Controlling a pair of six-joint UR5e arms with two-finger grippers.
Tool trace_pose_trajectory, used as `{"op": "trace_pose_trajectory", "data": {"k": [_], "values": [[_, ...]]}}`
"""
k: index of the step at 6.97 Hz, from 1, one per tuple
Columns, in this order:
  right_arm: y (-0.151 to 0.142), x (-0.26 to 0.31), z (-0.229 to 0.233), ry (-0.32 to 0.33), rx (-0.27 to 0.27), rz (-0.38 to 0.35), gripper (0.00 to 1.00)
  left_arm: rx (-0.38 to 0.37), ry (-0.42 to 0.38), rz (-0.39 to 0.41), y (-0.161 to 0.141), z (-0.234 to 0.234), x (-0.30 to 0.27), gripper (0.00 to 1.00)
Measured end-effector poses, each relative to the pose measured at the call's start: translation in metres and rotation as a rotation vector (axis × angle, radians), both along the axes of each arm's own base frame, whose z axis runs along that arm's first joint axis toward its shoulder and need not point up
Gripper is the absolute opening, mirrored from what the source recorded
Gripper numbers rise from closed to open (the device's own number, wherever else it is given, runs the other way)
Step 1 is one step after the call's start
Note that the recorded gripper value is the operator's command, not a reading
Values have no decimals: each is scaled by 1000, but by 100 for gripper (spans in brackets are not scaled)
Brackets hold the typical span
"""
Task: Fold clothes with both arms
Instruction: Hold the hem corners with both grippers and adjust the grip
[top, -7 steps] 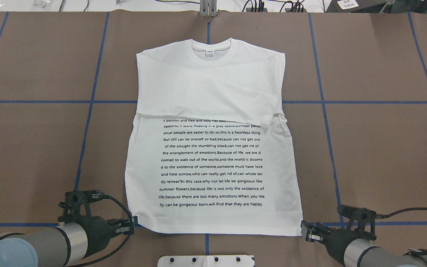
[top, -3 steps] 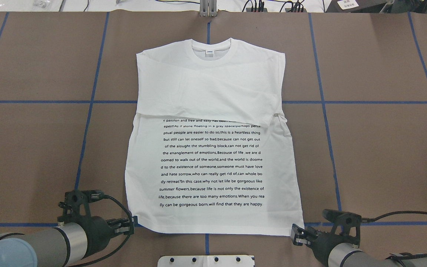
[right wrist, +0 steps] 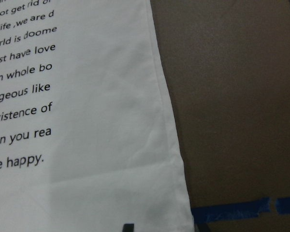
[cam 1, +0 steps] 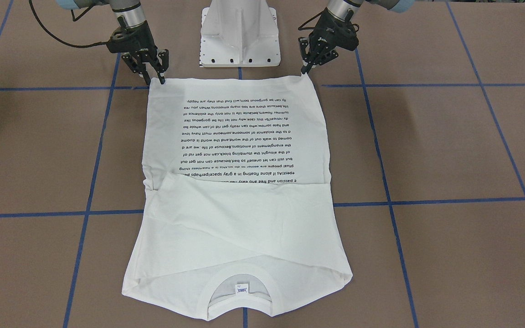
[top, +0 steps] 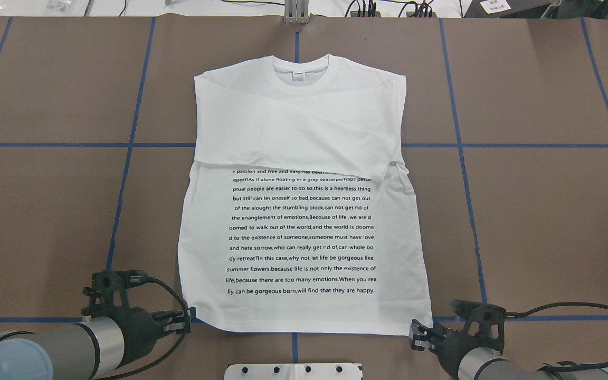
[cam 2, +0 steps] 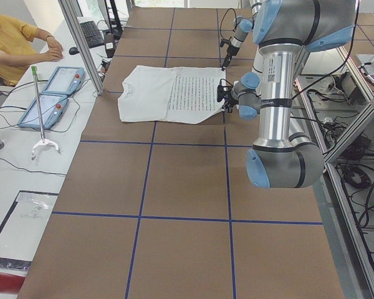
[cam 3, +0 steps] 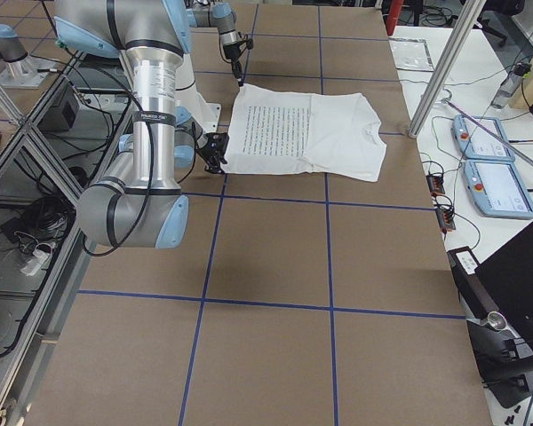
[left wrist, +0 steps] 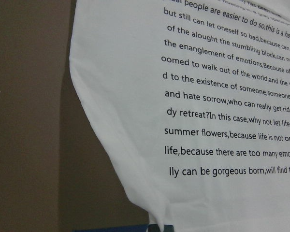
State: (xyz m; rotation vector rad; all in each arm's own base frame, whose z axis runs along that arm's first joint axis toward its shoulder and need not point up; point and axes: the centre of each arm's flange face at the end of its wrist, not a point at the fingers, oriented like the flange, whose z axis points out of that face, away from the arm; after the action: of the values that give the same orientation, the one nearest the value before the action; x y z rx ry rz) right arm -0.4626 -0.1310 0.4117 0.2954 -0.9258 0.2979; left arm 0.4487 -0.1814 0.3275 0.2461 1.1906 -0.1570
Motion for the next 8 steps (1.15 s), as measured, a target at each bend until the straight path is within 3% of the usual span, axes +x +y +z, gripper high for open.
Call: {"op": "trace_pose_trajectory", "data": {"k": [1, 8], "values": [[0, 0, 0, 2, 0, 0, 0, 0, 0, 0, 0, 0, 0, 0], [-2, 25, -29, 8, -26, -30, 0, 2, 35, 15, 1, -21, -17, 0]]}}
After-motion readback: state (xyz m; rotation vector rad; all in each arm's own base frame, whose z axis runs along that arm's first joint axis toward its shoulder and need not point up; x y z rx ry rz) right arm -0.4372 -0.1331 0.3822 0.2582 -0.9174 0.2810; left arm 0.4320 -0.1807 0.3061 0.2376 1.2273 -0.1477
